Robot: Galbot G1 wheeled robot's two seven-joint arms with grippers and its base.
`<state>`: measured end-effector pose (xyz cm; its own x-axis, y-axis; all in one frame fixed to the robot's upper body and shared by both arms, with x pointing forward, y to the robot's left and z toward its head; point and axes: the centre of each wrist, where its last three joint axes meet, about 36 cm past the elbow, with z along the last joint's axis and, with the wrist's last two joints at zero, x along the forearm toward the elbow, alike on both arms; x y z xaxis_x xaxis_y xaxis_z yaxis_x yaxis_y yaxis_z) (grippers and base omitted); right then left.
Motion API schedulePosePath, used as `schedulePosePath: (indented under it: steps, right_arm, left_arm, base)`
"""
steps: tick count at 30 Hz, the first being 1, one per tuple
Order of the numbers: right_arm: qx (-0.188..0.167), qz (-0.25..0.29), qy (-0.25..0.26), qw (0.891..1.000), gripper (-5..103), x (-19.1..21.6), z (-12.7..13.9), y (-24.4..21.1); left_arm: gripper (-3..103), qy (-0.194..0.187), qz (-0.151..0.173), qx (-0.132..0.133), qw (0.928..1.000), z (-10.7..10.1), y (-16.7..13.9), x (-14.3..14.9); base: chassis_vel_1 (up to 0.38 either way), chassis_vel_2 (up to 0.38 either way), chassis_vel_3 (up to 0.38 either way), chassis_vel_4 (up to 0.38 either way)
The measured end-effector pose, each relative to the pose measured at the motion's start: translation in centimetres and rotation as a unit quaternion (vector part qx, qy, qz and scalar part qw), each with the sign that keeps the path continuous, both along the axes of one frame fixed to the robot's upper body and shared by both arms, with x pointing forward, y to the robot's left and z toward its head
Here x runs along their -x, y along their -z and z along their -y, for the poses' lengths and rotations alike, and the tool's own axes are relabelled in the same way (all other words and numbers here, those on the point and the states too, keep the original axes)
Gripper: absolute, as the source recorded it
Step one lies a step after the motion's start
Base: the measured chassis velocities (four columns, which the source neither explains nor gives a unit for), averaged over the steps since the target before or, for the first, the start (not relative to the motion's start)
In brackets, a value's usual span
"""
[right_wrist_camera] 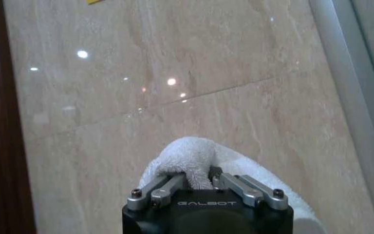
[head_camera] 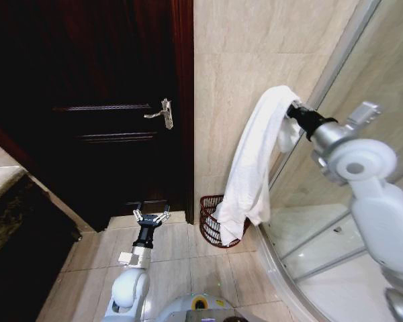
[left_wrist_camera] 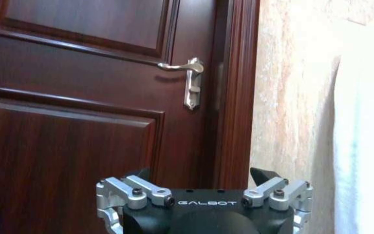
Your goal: Discard the used towel into the hamper.
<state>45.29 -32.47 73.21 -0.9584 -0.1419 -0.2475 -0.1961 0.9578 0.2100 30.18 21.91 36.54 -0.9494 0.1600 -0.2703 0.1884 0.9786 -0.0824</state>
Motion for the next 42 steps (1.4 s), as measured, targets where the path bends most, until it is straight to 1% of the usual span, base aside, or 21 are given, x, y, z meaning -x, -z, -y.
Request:
schedulePosePath:
  steps: [10, 11, 13, 15, 17, 19, 22, 25, 29, 34, 42]
  right_arm:
    - [0.007, 0.004, 0.008, 1.000, 11, -3.0, -1.3, 0.5]
    - [0.009, 0.005, 0.014, 1.000, 11, -3.6, -1.8, 0.6]
    - [0.010, 0.007, 0.030, 0.999, 11, -4.0, -2.0, 0.5]
    - [0.014, 0.006, 0.035, 0.999, 11, -4.0, -1.9, 0.4]
    - [0.028, 0.007, 0.050, 0.998, 11, -3.6, -1.4, 0.1]
    - [0.032, 0.008, 0.054, 0.998, 11, -3.5, -1.2, 0.1]
    - [0.042, 0.013, 0.076, 0.996, 11, -3.8, 0.2, -0.3]
    - [0.045, 0.019, 0.077, 0.996, 11, -3.9, 0.6, -0.7]
    - [0.048, 0.037, 0.076, 0.995, 11, -4.2, 0.1, -1.4]
    - [0.053, 0.045, 0.075, 0.995, 11, -4.7, -0.2, -2.1]
    - [0.060, 0.051, 0.079, 0.994, 11, -6.6, -0.6, -3.4]
  left_arm:
    - [100, -0.004, -0.006, -0.001, 1.0000, -0.5, 0.7, 0.0]
    - [100, -0.006, -0.006, 0.001, 1.0000, -0.6, 0.7, 0.0]
    - [100, -0.006, -0.007, 0.001, 1.0000, -0.9, 0.7, 0.1]
    - [100, -0.005, -0.006, 0.000, 1.0000, -1.0, 0.6, 0.1]
    - [100, -0.004, -0.006, 0.000, 1.0000, -1.2, 0.6, 0.1]
    - [100, -0.004, -0.006, 0.000, 1.0000, -1.2, 0.6, 0.1]
    - [100, -0.006, -0.005, 0.006, 0.9999, -0.7, 1.0, 0.3]
    - [100, -0.005, -0.007, 0.008, 0.9999, -0.4, 1.1, 0.4]
    - [100, -0.004, -0.007, 0.008, 0.9999, -0.4, 1.1, 0.5]
    - [100, -0.003, -0.005, 0.009, 0.9999, -0.7, 1.0, 0.4]
    - [100, -0.003, -0.009, 0.016, 0.9998, -0.3, 1.3, 0.6]
  base:
    - [0.000, 0.000, 0.000, 0.000]
    - [0.000, 0.000, 0.000, 0.000]
    - [0.000, 0.000, 0.000, 0.000]
    - [0.000, 0.000, 0.000, 0.000]
    - [0.000, 0.000, 0.000, 0.000]
    - [0.000, 0.000, 0.000, 0.000]
    - [0.000, 0.000, 0.000, 0.000]
    - [0.000, 0.000, 0.000, 0.000]
    - [0.000, 0.000, 0.000, 0.000]
    - [0.000, 0.000, 0.000, 0.000]
    - [0.000, 0.000, 0.000, 0.000]
